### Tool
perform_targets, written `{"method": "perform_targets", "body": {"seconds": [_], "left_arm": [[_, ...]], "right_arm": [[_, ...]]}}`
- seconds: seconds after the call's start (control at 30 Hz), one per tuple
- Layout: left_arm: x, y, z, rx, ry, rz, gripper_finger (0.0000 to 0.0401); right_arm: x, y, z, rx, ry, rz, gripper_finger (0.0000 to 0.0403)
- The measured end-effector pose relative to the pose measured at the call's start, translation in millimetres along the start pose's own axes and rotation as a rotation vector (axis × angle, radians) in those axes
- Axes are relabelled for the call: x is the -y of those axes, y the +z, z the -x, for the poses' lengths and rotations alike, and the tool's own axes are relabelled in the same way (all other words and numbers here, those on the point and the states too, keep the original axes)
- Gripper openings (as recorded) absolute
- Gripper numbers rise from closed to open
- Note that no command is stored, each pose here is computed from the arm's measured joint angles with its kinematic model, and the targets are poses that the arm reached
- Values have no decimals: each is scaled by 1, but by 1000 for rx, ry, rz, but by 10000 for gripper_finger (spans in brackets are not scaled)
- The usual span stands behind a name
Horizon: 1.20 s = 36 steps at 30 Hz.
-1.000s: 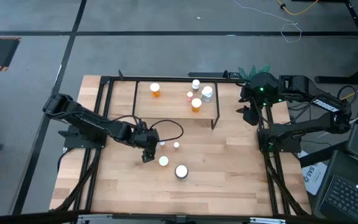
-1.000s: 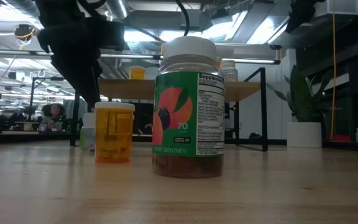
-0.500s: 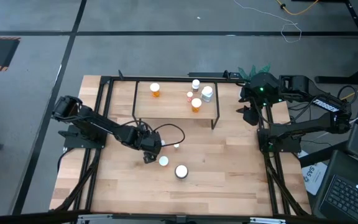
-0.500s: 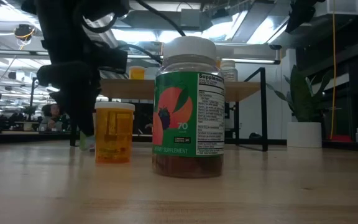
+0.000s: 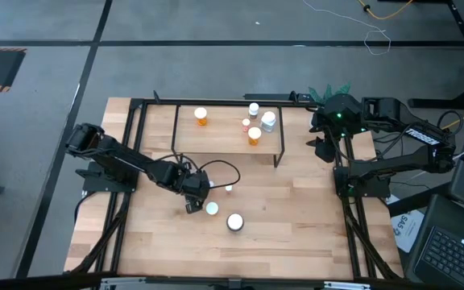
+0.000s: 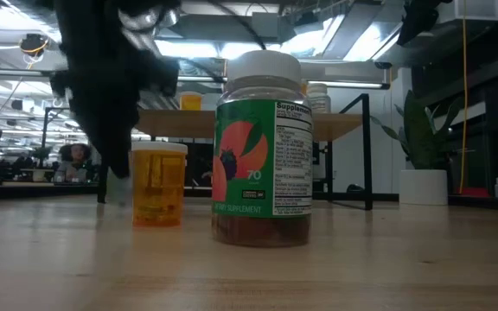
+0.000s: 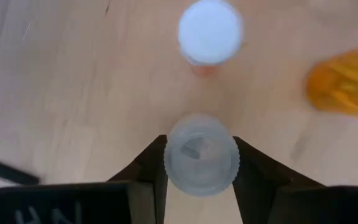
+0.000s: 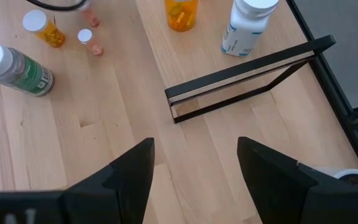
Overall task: Pick and place medicine bottles onto shelf by color
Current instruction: Put the transparent pill bottle on the shelf
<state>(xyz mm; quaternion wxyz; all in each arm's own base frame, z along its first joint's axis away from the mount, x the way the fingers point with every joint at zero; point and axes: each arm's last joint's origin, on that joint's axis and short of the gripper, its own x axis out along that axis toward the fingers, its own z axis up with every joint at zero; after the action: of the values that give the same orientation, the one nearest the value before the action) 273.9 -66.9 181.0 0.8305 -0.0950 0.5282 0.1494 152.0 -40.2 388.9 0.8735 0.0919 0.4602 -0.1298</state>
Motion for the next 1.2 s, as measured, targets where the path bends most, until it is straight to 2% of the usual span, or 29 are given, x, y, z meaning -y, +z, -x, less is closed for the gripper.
{"method": "perform_targets", "body": {"seconds": [0.1, 0.23, 0.37, 0.5, 0.67, 0.83, 1.2], "left_arm": [[5, 13, 21, 16, -32, 1, 120], [6, 27, 60, 6, 4, -32, 120], [-1, 43, 101, 59, 101, -106, 120], [-22, 63, 129, 122, 194, -121, 120], [-60, 80, 135, 115, 239, -86, 120], [-91, 89, 130, 67, 207, -50, 124], [-128, 96, 125, 25, 136, -6, 126]], "right_arm": [[0, 0, 0, 0, 0, 0, 232], [0, 0, 0, -2, 0, 0, 232], [0, 0, 0, -2, -1, 0, 232], [0, 0, 0, -2, -1, 0, 232], [0, 0, 0, -3, 0, 0, 232], [0, 0, 0, -4, -1, 5, 232], [0, 0, 0, -4, -1, 24, 232]]}}
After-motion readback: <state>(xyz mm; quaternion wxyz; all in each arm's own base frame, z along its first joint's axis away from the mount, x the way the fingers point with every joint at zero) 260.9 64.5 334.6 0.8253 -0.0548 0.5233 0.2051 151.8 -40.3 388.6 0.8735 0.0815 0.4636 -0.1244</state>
